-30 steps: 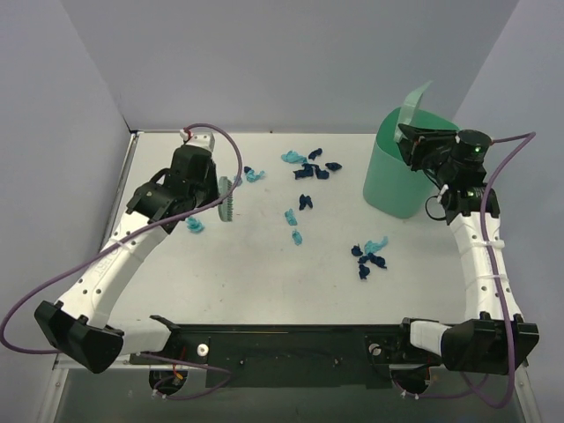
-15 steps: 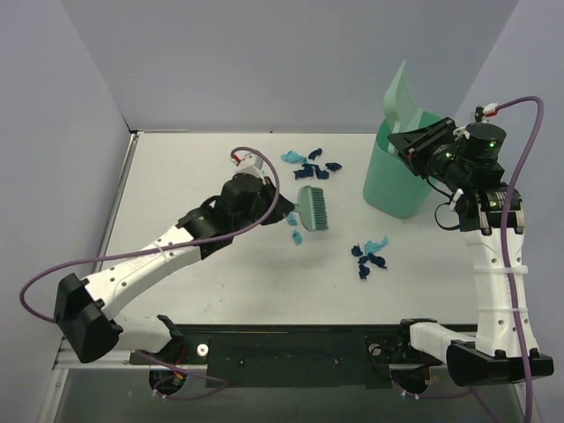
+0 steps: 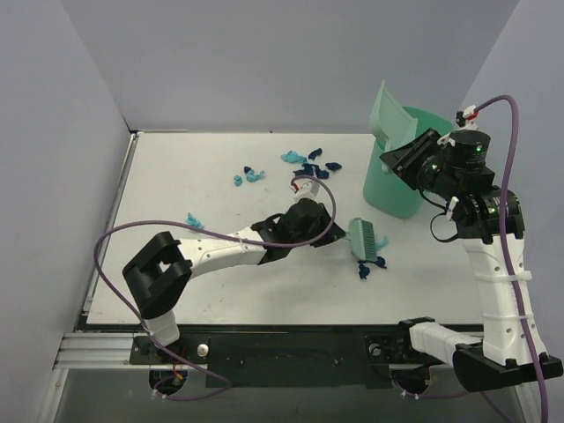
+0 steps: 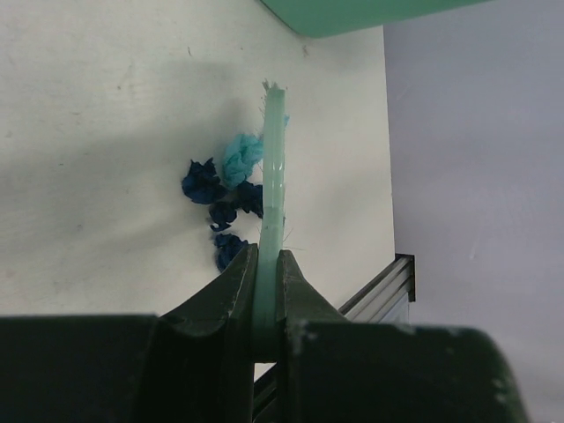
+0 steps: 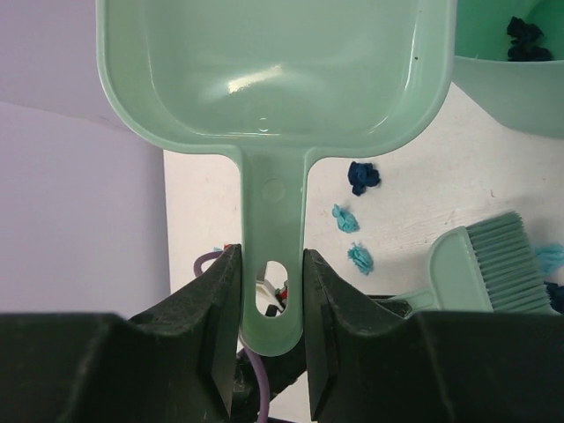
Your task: Sweep away the paper scraps from the table
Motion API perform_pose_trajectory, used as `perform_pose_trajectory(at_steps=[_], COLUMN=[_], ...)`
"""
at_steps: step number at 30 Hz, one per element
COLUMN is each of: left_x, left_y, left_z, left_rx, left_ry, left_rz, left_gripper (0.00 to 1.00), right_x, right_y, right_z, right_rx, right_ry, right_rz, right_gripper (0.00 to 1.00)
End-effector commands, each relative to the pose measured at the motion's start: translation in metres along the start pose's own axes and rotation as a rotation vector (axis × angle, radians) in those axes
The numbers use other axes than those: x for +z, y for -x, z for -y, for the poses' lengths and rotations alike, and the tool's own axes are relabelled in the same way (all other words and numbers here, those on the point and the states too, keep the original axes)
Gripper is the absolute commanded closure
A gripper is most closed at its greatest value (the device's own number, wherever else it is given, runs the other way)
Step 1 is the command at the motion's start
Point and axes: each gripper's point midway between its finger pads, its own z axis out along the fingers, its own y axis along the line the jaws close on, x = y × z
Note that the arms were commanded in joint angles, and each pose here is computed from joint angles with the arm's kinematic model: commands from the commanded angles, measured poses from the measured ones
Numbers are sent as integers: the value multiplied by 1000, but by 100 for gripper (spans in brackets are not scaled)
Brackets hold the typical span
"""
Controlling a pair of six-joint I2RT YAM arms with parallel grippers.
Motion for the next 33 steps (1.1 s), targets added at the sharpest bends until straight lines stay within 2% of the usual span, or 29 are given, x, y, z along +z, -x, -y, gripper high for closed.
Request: perform_pose_trajectory(at_steps=[1, 10, 18, 27, 33], left_x=[11, 32, 39, -2, -35], left_y=[8, -12, -32, -27, -14], left_z=[67, 59, 7, -38, -102], left_rx=[-81, -93, -107, -33, 5], left_ry=[-215, -195, -27, 75, 188], left_rz=[24, -10, -51, -86, -130], left_gripper=[100, 100, 100, 100, 100], right_x=[-7, 1, 9, 17, 21], right_y=[3, -9, -22, -49, -69], right_z=[5, 13, 21, 44, 51], right_rx=[-74, -118, -149, -199, -236], right_ry=[-23, -52, -70, -135, -160], right_rz=[35, 11, -38, -117, -166], right_gripper=[100, 100, 100, 100, 100])
